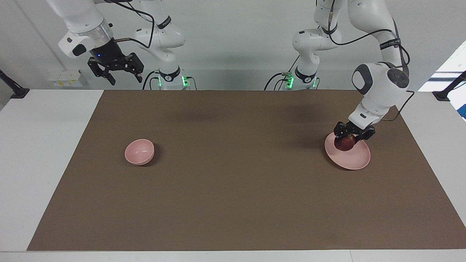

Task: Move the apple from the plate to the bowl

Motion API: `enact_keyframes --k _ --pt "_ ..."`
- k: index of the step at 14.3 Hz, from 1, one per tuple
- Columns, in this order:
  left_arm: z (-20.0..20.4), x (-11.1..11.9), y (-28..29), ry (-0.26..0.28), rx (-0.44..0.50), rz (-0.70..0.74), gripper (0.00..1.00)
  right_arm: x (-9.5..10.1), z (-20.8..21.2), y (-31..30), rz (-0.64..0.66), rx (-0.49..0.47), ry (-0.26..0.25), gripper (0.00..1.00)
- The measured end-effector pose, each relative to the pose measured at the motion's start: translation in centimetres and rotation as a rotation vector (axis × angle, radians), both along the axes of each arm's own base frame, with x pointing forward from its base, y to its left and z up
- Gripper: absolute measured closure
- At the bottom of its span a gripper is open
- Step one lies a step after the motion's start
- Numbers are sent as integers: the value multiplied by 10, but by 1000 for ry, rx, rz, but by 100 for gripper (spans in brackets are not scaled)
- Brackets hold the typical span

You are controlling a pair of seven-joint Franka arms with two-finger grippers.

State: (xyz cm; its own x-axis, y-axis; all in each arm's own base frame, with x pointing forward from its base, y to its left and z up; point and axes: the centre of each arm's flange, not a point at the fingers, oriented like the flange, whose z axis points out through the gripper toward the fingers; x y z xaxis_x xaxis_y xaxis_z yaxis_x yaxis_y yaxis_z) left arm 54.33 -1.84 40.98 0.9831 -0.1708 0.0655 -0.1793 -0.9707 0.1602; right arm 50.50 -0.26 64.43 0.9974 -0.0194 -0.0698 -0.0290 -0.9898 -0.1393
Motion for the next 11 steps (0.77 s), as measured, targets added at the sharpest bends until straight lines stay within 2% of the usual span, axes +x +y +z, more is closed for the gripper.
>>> enact_keyframes --k 5,11 --pt "27 -7 -75 22 -230 54 24 9 -9 40 -67 98 19 0" --pt "56 -13 -169 67 -466 116 24 33 -43 102 -359 236 167 0"
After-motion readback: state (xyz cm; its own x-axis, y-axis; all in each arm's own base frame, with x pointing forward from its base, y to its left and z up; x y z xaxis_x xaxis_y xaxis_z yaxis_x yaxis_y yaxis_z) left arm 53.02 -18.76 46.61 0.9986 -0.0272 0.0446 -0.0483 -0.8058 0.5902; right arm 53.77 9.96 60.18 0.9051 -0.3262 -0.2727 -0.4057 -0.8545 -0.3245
